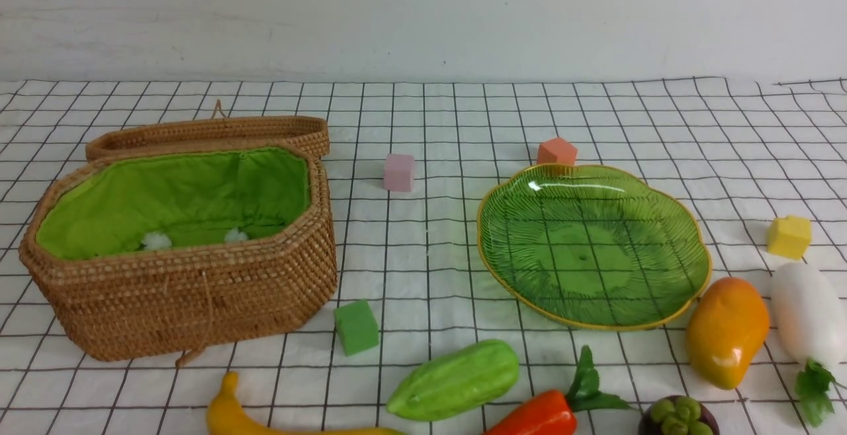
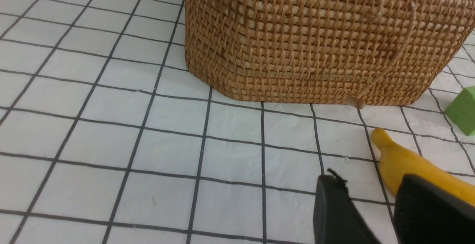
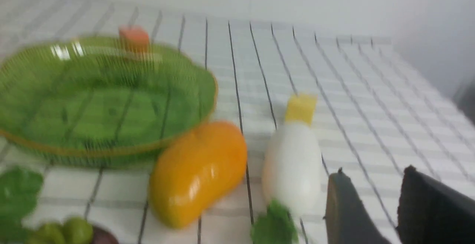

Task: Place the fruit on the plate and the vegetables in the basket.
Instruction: Take a daikon with your right arm and place it on the basket on the left.

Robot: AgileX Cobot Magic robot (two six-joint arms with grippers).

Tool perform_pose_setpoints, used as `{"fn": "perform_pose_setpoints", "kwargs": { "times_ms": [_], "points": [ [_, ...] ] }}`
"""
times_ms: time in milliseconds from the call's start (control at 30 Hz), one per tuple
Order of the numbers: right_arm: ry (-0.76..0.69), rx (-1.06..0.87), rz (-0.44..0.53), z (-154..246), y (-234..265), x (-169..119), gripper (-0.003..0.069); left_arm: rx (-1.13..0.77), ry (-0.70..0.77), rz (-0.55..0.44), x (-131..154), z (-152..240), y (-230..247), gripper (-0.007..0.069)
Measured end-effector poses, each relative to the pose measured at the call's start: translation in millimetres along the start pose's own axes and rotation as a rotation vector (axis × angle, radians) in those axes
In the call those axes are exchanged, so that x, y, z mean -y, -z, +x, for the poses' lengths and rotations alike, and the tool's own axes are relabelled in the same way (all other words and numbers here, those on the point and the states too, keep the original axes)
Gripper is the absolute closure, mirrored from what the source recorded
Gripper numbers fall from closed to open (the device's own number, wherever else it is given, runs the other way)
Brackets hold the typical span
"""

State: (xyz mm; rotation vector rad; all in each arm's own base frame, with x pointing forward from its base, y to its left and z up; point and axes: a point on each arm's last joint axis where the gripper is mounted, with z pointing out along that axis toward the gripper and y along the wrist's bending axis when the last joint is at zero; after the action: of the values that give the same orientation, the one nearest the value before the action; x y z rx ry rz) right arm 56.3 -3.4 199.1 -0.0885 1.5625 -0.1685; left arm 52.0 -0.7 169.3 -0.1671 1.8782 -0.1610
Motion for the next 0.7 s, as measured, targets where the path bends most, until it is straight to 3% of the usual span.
{"fn": "perform_pose_setpoints", "kwargs": {
  "times_ms": [100,267,467,567,700],
  "points": [
    [0.003,0.121,0.022,-11.9,0.8,-1.0,0.0414,0.000,0.000,0.000,0.0,0.0,0.0,0.0386],
    [-0.004,0.345,-0.033,-30.8,5.4,-2.9,0.0414,0.000,0.000,0.000,0.0,0.0,0.0,0.0386],
    [-0.178,0.677,-0.127,-59.8,21.0,-5.0,0.0414,0.000,0.000,0.000,0.0,0.0,0.0,0.0386],
    [-0.269,0.835,-0.180,-97.0,38.8,0.2,0.0414,0.000,0.000,0.000,0.0,0.0,0.0,0.0386],
    [-0.395,0.862,-0.187,-163.7,60.1,15.8,0.0414,0.000,0.000,0.000,0.0,0.0,0.0,0.0386]
  ]
}}
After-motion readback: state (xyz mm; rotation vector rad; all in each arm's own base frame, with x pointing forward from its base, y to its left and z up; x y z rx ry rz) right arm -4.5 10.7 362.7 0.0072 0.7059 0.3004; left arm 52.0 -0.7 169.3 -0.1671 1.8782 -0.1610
